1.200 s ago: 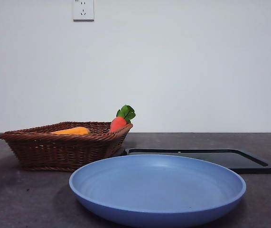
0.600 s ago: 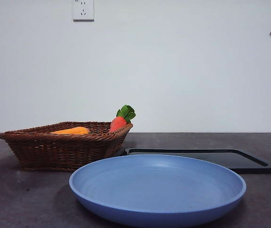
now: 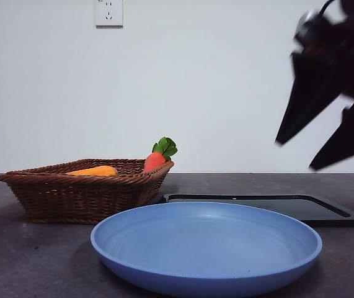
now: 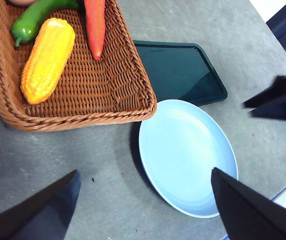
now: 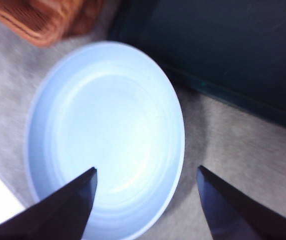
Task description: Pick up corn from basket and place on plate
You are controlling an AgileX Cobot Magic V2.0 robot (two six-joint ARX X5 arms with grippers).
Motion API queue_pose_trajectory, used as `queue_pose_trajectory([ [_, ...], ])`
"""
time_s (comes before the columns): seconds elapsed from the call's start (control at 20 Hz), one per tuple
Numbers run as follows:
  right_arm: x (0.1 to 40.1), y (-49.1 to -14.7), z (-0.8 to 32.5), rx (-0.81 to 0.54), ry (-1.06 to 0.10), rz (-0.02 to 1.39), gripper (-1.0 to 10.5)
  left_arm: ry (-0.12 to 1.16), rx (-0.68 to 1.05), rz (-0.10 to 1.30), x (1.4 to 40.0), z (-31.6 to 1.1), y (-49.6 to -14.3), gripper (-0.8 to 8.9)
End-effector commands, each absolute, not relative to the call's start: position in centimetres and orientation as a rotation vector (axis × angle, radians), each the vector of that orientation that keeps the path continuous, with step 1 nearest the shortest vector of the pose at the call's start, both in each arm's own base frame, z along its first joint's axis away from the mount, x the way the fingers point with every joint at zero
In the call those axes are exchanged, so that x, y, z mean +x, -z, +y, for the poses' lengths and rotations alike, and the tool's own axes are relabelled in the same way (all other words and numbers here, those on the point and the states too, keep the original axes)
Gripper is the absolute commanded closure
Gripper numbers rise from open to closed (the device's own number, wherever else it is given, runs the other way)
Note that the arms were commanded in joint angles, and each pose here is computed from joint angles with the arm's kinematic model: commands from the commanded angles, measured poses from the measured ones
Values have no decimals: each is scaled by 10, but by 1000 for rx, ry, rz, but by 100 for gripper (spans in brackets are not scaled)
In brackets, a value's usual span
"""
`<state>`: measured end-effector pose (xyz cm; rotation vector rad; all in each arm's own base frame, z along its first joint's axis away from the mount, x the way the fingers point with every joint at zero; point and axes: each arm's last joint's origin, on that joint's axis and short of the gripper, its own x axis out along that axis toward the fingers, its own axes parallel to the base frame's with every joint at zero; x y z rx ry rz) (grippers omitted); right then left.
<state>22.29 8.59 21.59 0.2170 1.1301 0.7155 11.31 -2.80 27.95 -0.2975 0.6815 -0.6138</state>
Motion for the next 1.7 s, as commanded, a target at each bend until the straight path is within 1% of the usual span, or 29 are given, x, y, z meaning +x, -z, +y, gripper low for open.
queue_pose_trajectory([
  [0.05,235,-203,93,220,-715,1176,621,628,-284,654,114,-29,-286,387],
  [0.2,242,-182,100,217,-713,1251,621,628,-284,654,114,-29,-286,387],
  [0.3,246,-173,103,214,-714,1276,629,628,-284,654,114,-29,-286,387],
  [0.45,247,-162,109,204,-722,1315,705,628,-284,654,114,-29,-286,387],
  [0.75,248,-156,112,191,-717,1337,928,628,-284,655,114,-29,-286,387],
  [0.8,247,-156,112,180,-701,1340,945,628,-285,660,115,-29,-286,387],
  [1.0,247,-156,111,181,-690,1350,945,626,-263,675,121,-29,-284,387],
  [1.2,240,-169,108,180,-693,1338,945,598,-233,692,140,-34,-284,387],
  [1.35,230,-188,105,182,-709,1295,945,567,-135,715,162,-42,-292,387],
  [1.55,213,-216,98,179,-727,1217,945,540,19,765,206,-63,-302,387],
  [1.7,203,-236,89,205,-714,1140,945,532,131,806,244,-84,-302,387],
])
